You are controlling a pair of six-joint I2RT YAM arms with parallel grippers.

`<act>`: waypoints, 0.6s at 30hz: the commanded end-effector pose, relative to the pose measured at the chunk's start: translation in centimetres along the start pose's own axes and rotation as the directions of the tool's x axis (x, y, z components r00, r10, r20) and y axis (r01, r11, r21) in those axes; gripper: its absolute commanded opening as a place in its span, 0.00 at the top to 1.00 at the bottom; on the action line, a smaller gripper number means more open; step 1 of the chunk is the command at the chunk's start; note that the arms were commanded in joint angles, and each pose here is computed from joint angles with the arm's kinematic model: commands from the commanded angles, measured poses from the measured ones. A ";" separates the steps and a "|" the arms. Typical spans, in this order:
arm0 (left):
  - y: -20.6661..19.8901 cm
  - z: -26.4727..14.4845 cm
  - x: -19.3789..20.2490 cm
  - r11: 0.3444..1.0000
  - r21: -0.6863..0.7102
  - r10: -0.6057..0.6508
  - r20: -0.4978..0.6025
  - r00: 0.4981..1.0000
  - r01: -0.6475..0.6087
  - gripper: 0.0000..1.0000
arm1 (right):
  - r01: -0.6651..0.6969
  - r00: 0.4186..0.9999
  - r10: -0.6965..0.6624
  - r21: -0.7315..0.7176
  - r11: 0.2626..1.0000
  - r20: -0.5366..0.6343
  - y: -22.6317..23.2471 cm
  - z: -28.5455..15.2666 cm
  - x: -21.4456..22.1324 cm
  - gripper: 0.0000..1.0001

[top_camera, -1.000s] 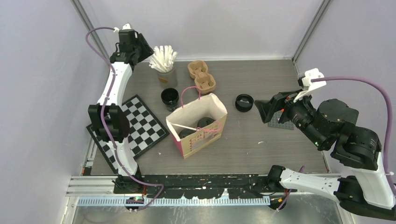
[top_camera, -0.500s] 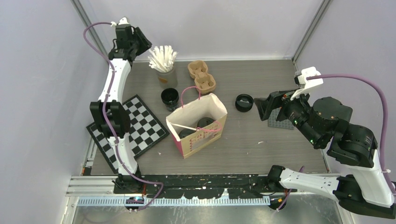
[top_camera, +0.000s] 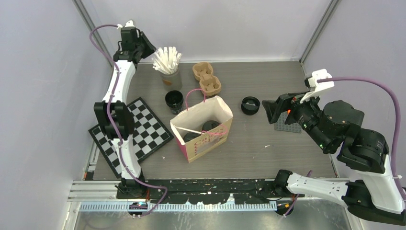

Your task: Pack the takeout coffee

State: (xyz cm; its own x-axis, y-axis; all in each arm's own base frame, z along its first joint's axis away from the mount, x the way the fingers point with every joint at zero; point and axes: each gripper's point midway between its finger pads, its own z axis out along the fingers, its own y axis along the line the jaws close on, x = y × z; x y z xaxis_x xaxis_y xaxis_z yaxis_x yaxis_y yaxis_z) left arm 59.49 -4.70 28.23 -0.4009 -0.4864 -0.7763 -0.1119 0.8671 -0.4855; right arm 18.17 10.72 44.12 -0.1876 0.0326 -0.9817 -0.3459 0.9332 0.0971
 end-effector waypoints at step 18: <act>-7.5 -9.3 -10.1 0.980 0.183 0.026 0.274 0.961 -0.079 1.00 | -0.060 0.996 0.060 0.005 0.998 0.069 -1.2 -1.5 -1.3 0.08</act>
State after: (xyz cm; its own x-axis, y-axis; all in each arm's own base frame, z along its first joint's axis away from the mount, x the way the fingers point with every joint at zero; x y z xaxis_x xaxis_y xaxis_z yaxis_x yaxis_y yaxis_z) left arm 59.12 -5.46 31.09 -0.3665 -0.4690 -0.8035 -0.0310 0.8693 -0.4933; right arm 17.49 9.41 44.77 -0.1644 0.0670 -0.9841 -0.3392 0.9330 0.1202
